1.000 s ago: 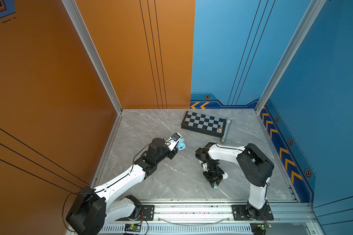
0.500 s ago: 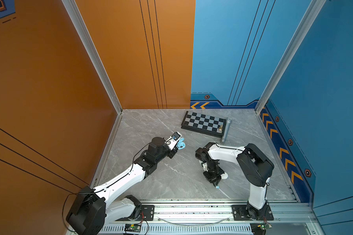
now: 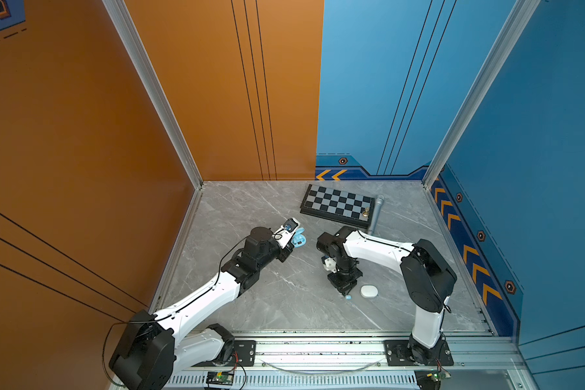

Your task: Insert the wireless bluetooth earbuds into the charging case

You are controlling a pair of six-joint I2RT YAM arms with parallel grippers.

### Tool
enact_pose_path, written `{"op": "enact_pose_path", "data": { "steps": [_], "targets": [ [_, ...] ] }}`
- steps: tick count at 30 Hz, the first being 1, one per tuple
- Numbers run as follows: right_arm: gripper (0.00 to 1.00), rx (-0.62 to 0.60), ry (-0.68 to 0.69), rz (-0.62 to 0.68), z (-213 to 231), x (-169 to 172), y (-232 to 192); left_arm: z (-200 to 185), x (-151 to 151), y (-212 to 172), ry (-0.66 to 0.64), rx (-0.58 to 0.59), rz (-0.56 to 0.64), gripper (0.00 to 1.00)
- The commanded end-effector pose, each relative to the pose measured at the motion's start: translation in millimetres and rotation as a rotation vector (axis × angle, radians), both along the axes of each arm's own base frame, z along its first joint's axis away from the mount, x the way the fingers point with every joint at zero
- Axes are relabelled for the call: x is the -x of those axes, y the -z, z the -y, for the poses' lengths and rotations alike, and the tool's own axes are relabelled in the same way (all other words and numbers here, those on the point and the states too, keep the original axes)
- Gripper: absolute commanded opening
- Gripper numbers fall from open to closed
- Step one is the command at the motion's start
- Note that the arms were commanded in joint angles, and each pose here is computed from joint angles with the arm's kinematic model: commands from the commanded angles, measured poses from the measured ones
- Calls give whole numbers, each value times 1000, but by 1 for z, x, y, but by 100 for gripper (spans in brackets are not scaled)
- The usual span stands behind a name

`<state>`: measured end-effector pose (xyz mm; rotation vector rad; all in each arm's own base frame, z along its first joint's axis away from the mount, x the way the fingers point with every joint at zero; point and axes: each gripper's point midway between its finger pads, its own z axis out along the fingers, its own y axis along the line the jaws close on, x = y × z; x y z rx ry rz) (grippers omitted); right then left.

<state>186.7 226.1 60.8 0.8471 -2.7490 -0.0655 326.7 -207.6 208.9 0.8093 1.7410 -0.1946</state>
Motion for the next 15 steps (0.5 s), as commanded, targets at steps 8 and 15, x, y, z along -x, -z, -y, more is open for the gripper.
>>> {"op": "enact_pose_path", "data": {
  "steps": [8,15],
  "targets": [
    [10,17,-183,155,0,-59,-29,-32,-7,-35,-130,43,80,0],
    [10,48,-259,295,-30,-126,-29,-72,-3,-49,-275,-16,143,0]
  ]
}}
